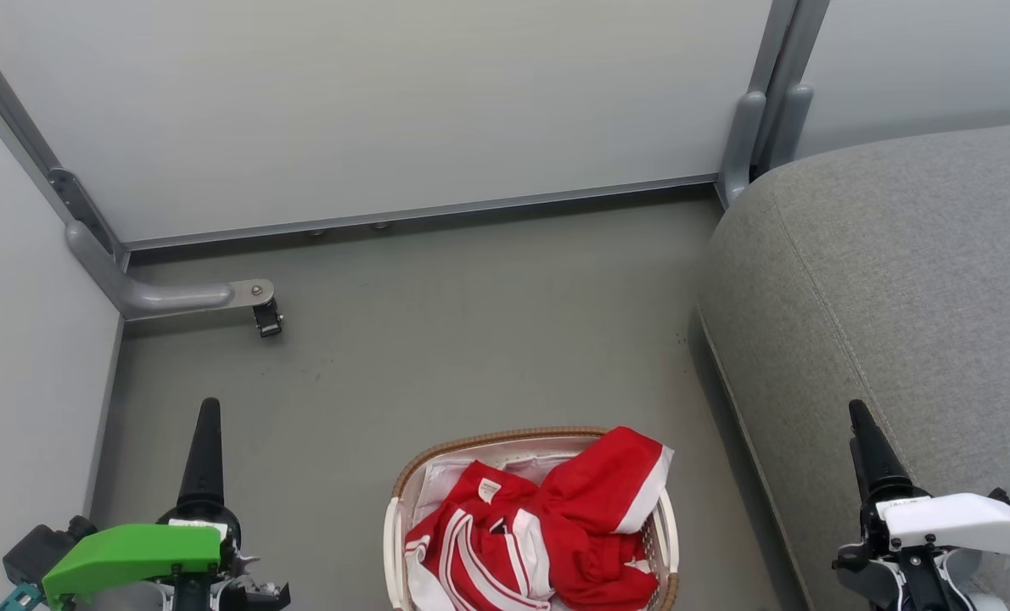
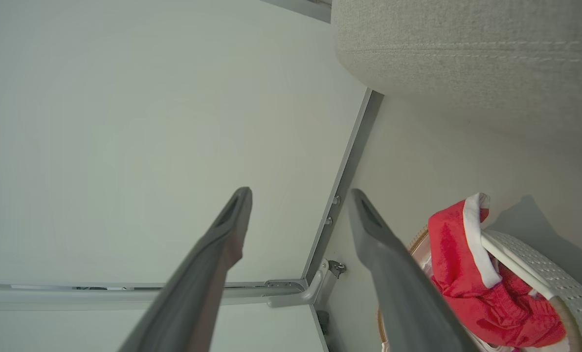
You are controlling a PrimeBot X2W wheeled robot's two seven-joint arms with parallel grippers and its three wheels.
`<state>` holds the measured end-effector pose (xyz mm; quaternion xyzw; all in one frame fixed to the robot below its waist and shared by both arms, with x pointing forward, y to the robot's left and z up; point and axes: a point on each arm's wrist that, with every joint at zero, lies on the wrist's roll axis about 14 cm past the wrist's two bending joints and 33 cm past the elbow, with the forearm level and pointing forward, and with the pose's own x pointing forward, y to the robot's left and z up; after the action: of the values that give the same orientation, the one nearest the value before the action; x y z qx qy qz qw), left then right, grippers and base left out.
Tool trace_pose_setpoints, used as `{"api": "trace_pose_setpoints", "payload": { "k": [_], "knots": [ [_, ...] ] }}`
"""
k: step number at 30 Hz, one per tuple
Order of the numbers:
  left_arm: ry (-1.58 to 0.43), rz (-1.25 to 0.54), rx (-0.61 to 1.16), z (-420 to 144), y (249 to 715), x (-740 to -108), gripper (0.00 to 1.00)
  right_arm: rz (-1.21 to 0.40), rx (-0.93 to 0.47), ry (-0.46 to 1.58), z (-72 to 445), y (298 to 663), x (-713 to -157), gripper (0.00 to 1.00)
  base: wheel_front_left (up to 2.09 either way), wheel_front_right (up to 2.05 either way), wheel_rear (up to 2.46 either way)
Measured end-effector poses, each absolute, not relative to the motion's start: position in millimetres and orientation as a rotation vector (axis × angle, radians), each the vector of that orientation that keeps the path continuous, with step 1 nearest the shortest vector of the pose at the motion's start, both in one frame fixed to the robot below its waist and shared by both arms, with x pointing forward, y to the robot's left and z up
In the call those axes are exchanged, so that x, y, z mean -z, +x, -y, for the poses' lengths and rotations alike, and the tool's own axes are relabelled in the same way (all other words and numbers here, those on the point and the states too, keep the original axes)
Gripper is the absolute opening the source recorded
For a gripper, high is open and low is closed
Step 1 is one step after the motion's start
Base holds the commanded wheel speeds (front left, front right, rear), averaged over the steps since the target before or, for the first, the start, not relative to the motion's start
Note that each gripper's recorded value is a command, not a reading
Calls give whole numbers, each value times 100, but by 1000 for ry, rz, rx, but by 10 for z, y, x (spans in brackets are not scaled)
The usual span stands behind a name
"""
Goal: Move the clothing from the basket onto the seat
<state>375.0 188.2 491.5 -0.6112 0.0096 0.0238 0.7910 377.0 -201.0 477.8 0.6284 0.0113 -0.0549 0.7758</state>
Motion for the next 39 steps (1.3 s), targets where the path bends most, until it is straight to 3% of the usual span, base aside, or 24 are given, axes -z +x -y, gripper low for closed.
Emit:
{"api": "trace_pose_setpoints", "payload": {
  "k": [39],
  "knots": [
    [-620, -15, -6, -1731, 3696, -4943, 100, 8, -12, 639, 1775, 3844, -4984, 100, 0, 0, 0]
  ]
}}
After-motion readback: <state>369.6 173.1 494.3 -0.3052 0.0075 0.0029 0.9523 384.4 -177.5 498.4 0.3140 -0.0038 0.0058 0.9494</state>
